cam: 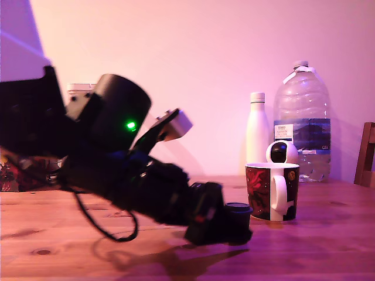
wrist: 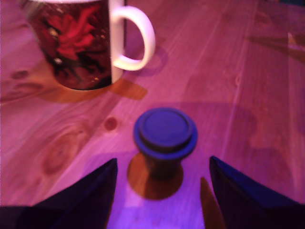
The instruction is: Pick up the coffee capsules from the table one by one and drop them inside the nearest coffee cup
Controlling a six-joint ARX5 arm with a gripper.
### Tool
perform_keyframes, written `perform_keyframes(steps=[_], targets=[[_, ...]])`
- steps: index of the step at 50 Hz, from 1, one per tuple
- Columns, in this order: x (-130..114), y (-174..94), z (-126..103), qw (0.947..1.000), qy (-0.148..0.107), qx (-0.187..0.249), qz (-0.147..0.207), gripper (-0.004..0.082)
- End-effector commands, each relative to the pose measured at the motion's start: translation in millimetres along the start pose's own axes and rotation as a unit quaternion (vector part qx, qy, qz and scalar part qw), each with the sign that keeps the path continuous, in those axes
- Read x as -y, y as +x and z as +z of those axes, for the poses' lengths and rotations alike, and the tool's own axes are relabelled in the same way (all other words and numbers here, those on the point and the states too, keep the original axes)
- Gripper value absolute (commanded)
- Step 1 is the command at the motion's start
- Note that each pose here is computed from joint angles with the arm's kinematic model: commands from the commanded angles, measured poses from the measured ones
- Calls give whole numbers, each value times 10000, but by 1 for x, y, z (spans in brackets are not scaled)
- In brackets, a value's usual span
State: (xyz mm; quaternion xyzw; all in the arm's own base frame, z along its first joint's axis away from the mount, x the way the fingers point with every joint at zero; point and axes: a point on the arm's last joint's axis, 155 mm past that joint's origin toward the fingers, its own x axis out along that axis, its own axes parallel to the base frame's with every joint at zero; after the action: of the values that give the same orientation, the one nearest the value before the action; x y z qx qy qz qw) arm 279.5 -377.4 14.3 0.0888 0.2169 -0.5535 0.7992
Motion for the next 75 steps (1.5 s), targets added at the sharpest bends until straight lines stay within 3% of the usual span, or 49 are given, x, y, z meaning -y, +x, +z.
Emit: perform_keyframes(steps=[1,26,46,60,75], targets=[[0,8,-6,9999,-70,-75,-10,551],[-2,20,-18,9988,-265,-405,-5,543],[-1,20,-22,9984,-286,-483,-1,317],[-2,19,-16,9988,-263,-414,12,58],[0,10,1,9991,-236,-352,12,54]])
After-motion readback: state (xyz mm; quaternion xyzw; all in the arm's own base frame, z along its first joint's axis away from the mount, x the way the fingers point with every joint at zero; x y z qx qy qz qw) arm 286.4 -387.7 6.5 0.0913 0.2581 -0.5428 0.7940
